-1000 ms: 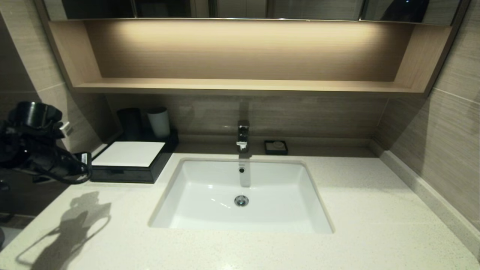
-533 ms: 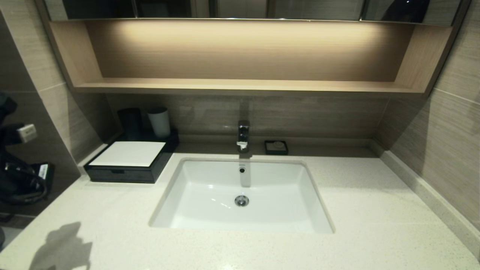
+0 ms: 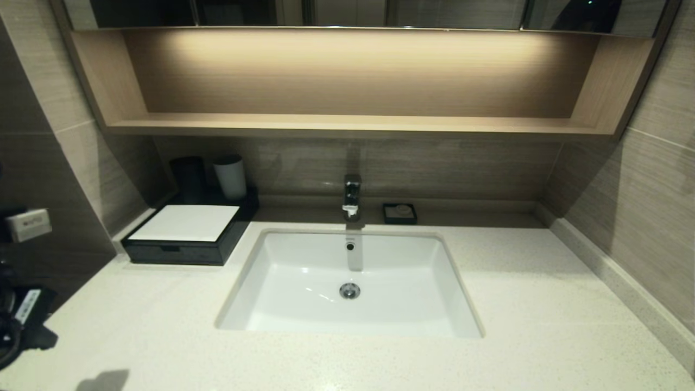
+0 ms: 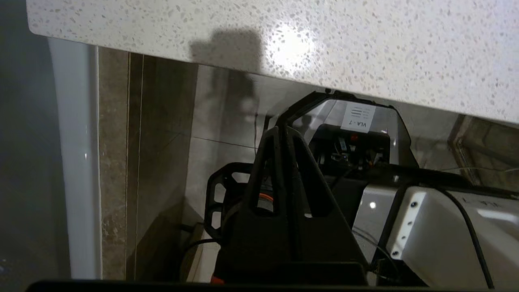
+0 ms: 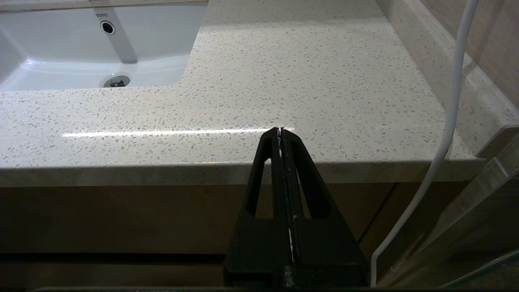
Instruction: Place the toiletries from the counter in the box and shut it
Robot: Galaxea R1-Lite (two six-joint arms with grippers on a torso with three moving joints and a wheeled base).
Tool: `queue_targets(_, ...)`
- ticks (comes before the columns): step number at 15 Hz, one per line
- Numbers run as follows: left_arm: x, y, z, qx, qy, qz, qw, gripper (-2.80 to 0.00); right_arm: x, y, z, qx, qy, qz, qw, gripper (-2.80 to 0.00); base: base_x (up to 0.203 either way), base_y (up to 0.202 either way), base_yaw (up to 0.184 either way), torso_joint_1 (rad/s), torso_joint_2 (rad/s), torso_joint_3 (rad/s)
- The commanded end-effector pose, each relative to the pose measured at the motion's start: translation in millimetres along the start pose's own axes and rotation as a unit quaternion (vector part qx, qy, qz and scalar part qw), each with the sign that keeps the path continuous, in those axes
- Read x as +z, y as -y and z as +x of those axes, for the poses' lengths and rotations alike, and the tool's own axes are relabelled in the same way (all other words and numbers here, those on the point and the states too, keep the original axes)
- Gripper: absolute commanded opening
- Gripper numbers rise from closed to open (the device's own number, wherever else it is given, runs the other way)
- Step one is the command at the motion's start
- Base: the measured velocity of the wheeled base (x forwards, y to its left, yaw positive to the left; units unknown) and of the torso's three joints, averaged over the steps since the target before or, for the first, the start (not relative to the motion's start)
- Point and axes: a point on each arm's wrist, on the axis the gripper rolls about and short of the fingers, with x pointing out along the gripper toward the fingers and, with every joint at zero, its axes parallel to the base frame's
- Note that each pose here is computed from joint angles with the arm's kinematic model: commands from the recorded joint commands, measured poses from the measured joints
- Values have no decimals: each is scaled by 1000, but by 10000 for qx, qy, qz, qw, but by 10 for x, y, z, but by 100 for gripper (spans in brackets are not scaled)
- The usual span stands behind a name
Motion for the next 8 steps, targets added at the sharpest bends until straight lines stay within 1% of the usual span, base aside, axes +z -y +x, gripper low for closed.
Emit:
queue_targets(1, -365, 21, -306, -146, 471, 206, 9986, -280, 0, 0, 1, 2, -14, 1, 10000, -280, 0, 0, 0, 0, 0, 0)
queue_targets(3, -745, -24, -527, -210, 841, 252, 9959, -280, 0, 0, 1, -6, -13, 1, 10000, -280, 0, 0, 0, 0, 0, 0)
queue_targets(5, -1177, -83, -612, -237, 1238, 255, 9917, -280, 0, 0, 1, -4, -13, 1, 10000, -280, 0, 0, 0, 0, 0, 0)
queue_targets(6, -1406, -114, -594, -241, 1421, 264, 9892, -280, -1, 0, 0, -5, -6, 1, 10000, -280, 0, 0, 0, 0, 0, 0)
queue_targets(8, -1775, -158, -444, -237, 1661, 302, 9854, -280, 0, 0, 1, 2, -14, 1, 10000, -280, 0, 0, 0, 0, 0, 0)
